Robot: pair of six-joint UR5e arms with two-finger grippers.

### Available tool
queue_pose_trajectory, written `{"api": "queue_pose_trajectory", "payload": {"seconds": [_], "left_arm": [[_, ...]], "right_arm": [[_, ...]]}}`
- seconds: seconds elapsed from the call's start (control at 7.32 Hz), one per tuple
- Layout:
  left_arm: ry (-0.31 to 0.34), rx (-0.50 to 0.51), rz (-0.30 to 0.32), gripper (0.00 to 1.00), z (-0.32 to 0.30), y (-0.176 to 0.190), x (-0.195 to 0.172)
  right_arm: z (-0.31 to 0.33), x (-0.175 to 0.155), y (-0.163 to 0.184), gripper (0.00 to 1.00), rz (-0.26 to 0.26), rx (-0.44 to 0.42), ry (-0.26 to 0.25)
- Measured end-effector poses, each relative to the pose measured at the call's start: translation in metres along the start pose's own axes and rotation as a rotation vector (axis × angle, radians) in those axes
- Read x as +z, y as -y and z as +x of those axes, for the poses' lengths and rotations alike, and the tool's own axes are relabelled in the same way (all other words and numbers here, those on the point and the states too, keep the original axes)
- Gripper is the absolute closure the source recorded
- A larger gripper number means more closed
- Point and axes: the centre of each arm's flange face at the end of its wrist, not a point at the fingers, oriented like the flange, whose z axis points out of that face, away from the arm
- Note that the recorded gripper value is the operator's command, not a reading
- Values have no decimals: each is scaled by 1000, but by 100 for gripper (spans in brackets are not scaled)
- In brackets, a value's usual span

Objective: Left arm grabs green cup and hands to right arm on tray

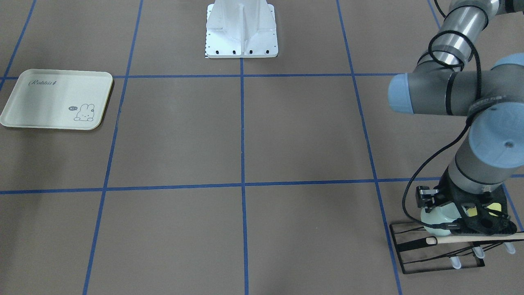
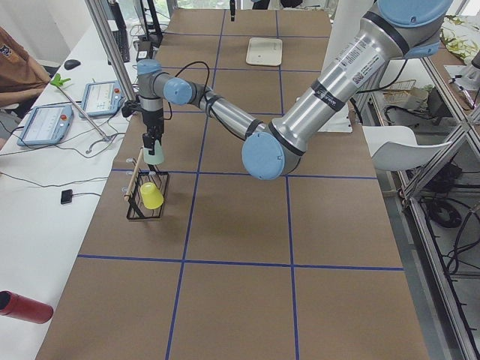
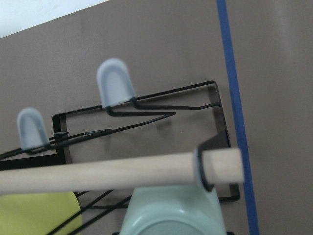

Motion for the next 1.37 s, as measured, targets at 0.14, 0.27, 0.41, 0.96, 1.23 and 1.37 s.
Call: {"api": "queue_pose_trajectory", "payload": {"seconds": [0.14,0.27,0.41,0.96,1.23,1.37], "left_arm": [[-10,5,15,100,3,-12,-25],[-38,-7,29,100,11,-24,-47],[-106,-51,30,100,23,-38,-68],[-459,-191,-40,100,155,-105,-125],[-663,-280,-30,100,218,-128,-138],[-770,-328,-38,100,237,-141,-145]], "right_arm": [[-6,-1,4,0,4,-2,2],[-20,-1,13,0,9,5,8],[-46,0,26,0,12,25,18],[-151,9,56,1,74,18,86],[-224,10,64,1,97,42,143],[-259,5,61,1,119,63,202]]}}
